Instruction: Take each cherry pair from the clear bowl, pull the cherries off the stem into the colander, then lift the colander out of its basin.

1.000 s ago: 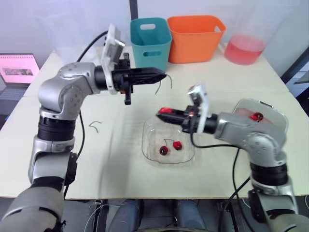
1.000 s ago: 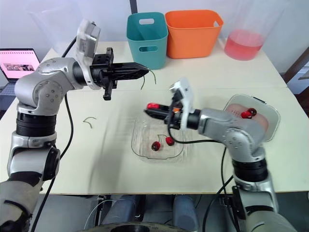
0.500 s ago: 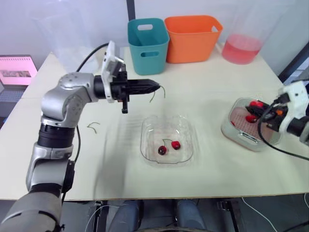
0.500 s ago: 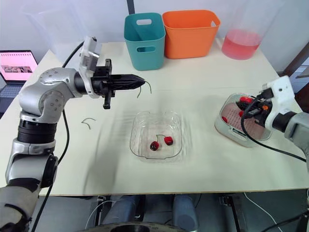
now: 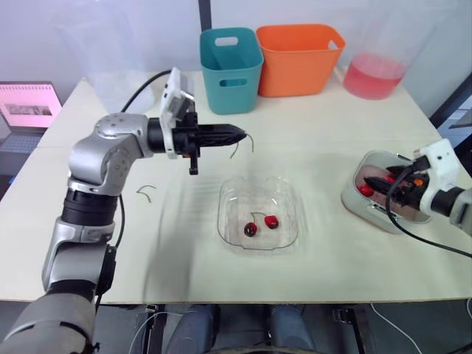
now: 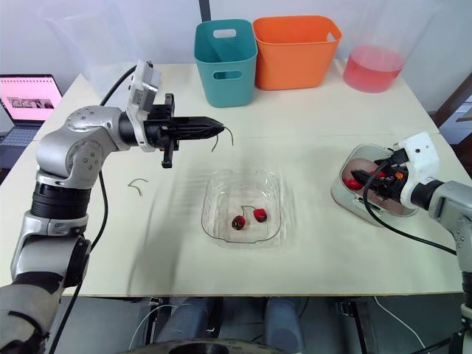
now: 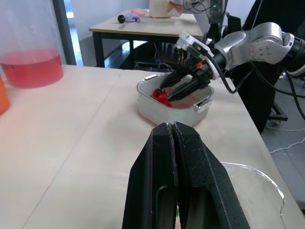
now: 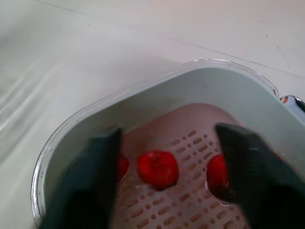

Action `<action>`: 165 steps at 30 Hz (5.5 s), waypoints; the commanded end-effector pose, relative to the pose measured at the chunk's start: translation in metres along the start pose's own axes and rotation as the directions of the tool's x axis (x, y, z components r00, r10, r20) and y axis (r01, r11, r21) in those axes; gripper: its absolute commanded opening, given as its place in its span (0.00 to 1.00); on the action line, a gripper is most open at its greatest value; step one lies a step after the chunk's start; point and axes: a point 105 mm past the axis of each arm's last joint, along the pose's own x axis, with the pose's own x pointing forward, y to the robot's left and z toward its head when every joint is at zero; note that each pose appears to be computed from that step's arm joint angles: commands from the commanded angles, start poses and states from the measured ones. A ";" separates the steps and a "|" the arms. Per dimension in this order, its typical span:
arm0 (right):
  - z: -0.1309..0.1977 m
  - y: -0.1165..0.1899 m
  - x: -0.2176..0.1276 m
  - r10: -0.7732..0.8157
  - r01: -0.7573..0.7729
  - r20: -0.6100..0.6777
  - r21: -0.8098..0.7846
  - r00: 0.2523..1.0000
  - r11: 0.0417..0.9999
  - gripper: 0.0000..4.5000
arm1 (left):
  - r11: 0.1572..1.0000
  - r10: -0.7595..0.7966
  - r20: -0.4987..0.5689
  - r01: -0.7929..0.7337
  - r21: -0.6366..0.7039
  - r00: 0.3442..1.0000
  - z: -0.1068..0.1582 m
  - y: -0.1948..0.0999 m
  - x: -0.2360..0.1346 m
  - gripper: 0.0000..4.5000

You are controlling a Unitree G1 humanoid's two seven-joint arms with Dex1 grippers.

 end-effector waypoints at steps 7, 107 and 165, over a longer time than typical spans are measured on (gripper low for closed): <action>0.051 0.012 -0.002 0.057 -0.052 0.145 -0.039 0.988 0.998 0.99 | 0.996 0.081 0.032 -0.082 0.019 0.996 0.011 0.008 -0.014 0.00; 0.037 0.226 0.053 0.406 -0.775 -0.662 -0.565 0.630 0.283 0.59 | 0.998 0.065 -0.356 -0.055 0.040 0.932 -0.040 -0.089 -0.044 1.00; 0.091 0.193 0.018 0.445 -0.675 -0.578 -0.271 0.684 0.686 0.99 | 0.994 0.091 -0.238 -0.075 0.075 0.967 -0.031 -0.070 -0.026 1.00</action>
